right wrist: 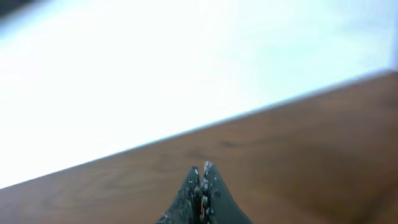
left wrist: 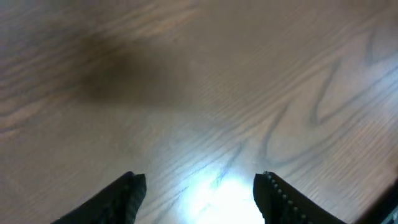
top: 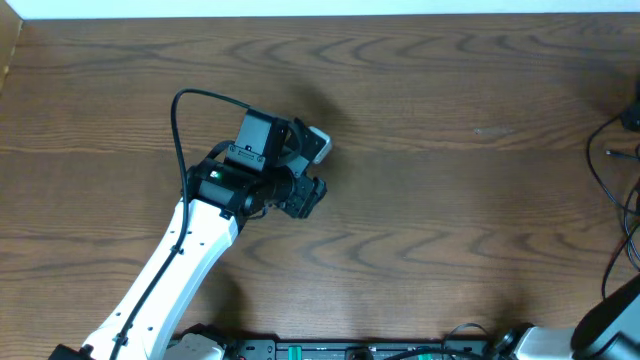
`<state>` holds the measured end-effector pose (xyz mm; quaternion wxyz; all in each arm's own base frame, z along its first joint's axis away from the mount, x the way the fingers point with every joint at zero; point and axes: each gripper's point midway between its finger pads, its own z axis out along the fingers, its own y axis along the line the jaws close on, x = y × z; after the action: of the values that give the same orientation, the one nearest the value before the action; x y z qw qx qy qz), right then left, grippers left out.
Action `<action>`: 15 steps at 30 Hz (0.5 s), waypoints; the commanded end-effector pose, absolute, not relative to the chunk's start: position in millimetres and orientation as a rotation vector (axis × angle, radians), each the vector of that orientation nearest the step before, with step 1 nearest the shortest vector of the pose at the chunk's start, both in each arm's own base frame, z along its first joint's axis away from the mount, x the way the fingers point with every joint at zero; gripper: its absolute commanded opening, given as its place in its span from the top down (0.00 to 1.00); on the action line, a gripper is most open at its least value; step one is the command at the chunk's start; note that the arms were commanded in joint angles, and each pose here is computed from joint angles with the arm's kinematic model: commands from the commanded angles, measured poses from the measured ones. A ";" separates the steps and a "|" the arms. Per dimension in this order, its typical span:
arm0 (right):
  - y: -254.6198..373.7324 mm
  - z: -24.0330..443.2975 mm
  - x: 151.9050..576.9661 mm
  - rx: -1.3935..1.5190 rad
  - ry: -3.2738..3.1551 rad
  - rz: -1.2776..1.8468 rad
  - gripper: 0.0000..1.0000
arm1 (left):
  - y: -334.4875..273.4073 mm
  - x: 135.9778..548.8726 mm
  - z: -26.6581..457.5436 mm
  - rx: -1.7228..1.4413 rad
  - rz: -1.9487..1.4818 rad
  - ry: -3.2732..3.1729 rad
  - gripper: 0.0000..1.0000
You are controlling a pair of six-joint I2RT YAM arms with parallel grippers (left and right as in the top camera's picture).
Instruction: Untangle cables
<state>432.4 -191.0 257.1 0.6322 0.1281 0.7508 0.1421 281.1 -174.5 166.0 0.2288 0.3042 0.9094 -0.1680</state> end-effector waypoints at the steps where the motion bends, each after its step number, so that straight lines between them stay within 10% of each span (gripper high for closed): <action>1: -146.8 313.1 411.5 0.124 1.642 0.463 0.99 | -179.9 288.8 178.5 0.823 -0.484 2.435 0.41; 5: -134.1 338.6 389.1 0.136 1.637 0.445 0.81 | -181.9 295.8 205.3 0.806 -0.475 2.317 0.41; 9: -116.6 349.5 364.5 0.176 1.669 0.472 0.99 | -168.3 295.9 239.3 0.745 -0.390 2.212 0.41; 15: -92.0 354.9 327.1 0.194 1.723 0.467 0.99 | -138.6 280.7 287.4 0.640 -0.258 2.079 0.41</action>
<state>345.8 -106.0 339.8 0.6123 0.1076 0.7531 0.2155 287.0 -160.1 263.7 0.4165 0.2887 0.8504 -0.1414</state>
